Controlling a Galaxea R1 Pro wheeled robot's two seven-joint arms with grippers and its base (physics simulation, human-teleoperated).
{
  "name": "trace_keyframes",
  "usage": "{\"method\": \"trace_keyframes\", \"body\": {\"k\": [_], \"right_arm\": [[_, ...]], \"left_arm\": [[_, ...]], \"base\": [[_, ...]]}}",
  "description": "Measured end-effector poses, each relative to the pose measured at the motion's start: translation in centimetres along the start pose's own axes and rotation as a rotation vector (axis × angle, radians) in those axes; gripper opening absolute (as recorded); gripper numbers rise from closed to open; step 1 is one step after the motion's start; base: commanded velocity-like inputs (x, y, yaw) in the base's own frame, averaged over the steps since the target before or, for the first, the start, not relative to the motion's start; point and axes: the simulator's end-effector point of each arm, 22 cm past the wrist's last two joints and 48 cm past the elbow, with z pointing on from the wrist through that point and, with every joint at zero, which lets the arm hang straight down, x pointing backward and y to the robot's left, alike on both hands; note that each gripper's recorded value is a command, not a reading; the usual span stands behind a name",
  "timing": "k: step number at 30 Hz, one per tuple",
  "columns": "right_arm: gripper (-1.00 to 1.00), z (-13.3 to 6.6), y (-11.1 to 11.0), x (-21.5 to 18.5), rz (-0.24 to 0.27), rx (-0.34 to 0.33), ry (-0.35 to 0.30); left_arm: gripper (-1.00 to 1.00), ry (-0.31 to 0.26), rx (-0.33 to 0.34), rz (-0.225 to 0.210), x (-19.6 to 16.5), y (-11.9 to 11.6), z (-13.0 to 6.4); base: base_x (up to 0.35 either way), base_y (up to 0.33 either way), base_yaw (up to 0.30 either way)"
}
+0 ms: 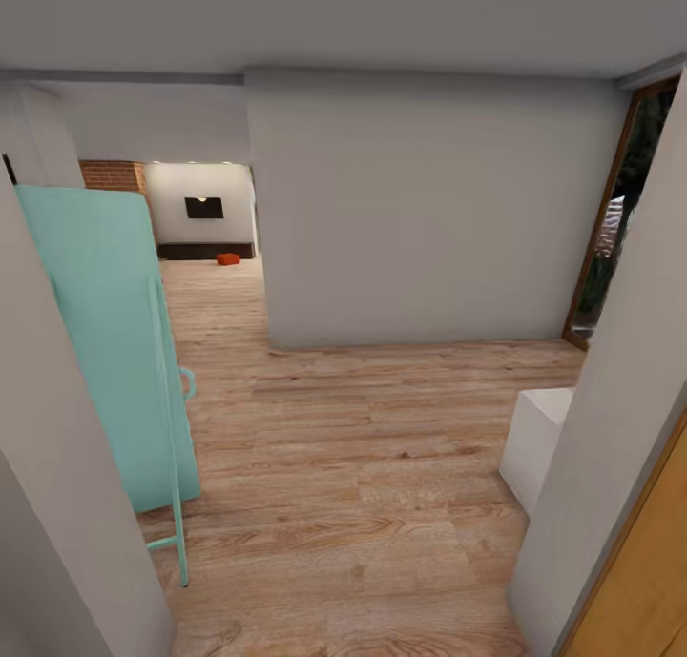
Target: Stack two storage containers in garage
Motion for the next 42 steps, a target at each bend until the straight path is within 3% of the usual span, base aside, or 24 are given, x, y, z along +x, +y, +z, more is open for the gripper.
{"method": "trace_keyframes", "body": {"k": [42], "right_arm": [[1.0, 0.0, -0.03, 0.03, -0.001, 0.001, 0.002]], "left_arm": [[1.0, 0.0, 0.0, 0.001, 0.0, 0.0, 0.0]], "base": [[0.323, -0.018, 0.0]]}}
